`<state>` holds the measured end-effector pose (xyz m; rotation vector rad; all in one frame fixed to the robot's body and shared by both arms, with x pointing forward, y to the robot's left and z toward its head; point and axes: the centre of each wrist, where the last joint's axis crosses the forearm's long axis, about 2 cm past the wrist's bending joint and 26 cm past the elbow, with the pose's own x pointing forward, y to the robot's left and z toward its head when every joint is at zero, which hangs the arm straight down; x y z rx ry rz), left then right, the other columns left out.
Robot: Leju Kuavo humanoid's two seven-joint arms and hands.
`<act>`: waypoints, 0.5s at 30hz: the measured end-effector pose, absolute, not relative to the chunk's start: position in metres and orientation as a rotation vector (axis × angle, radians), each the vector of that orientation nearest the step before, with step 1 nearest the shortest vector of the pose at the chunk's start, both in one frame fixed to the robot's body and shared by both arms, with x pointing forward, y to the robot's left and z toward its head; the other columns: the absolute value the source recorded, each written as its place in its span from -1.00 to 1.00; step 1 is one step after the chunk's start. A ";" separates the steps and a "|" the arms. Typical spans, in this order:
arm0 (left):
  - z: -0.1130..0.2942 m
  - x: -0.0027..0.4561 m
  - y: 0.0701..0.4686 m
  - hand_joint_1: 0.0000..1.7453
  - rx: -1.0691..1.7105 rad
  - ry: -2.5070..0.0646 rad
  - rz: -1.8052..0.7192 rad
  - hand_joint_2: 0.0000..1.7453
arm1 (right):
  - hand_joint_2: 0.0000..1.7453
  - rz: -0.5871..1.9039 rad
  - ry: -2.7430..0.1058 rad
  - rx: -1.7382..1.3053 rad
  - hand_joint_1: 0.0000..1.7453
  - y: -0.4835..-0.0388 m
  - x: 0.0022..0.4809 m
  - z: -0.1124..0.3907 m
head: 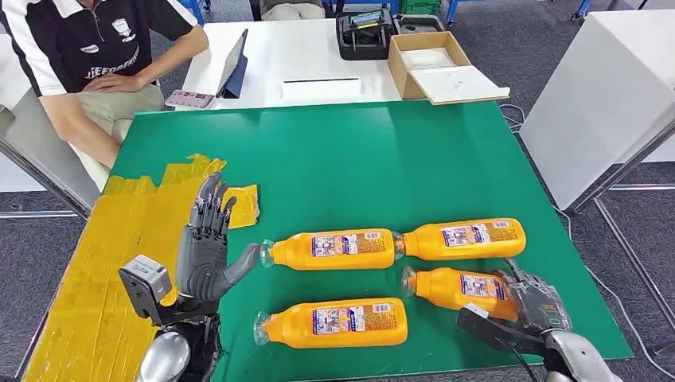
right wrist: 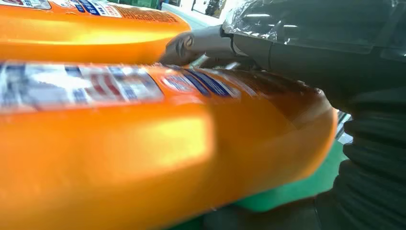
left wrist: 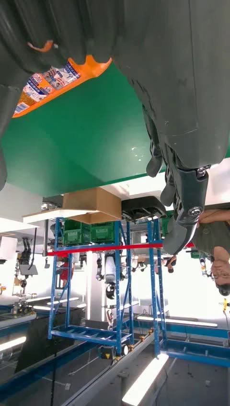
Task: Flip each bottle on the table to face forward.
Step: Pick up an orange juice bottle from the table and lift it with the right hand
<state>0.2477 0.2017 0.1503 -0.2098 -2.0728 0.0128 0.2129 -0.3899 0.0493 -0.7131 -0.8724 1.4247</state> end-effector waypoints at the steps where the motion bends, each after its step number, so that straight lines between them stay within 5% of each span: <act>1: 0.150 0.248 0.202 -1.00 -0.208 -2.073 0.013 1.00 | 1.00 1.424 -0.874 -0.707 0.99 -0.390 0.213 0.049; 15: 0.150 0.247 0.201 -1.00 -0.200 -2.074 0.033 1.00 | 1.00 1.405 -0.841 -0.548 1.00 -0.417 0.213 0.055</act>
